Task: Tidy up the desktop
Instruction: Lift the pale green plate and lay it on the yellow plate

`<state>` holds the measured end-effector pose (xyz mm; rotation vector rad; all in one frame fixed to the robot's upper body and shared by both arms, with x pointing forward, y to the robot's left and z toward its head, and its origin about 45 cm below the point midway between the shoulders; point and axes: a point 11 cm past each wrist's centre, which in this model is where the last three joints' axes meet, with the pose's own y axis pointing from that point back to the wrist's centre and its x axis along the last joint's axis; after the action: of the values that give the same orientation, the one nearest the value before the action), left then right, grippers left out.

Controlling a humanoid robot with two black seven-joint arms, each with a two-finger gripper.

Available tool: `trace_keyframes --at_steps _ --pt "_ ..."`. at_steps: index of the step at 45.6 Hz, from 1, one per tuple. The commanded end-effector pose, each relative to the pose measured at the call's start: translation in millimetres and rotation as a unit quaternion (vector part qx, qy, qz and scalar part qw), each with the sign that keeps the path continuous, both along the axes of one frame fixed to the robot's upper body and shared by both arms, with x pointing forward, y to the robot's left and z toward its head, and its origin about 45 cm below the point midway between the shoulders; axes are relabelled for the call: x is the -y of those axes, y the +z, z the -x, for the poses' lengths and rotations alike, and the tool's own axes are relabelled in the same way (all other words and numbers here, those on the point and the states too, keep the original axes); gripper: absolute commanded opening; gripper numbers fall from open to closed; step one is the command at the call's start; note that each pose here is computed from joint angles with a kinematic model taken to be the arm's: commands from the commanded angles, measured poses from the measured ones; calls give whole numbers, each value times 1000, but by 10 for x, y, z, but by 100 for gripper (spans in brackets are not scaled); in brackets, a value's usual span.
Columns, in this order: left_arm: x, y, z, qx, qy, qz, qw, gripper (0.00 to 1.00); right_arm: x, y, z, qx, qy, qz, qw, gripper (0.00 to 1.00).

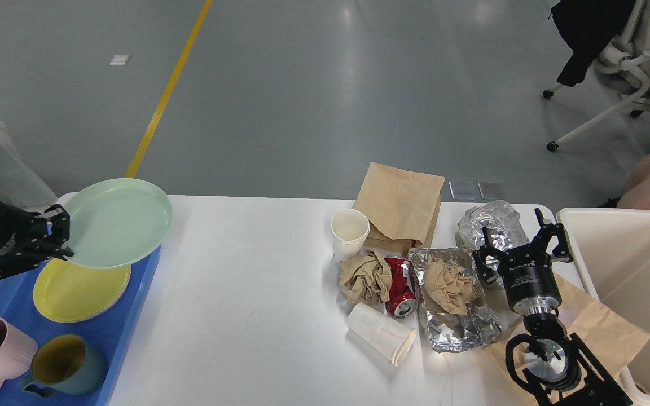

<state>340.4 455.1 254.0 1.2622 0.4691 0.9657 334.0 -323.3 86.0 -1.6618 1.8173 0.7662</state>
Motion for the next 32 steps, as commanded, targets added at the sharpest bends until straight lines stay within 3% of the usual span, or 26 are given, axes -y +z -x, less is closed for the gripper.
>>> trace_keyframes --at_steps 1,13,32 --pt "-491 -95 -53 -1 16 -14 1000 0 0 0 0 0 0 0 1000 100" --pt "-995 -622 21 11 35 -61 997 0 0 0 0 0 0 0 1000 100" --pt "-867 -1108 48 -3 28 -114 993 0 0 0 0 0 0 0 1000 100"
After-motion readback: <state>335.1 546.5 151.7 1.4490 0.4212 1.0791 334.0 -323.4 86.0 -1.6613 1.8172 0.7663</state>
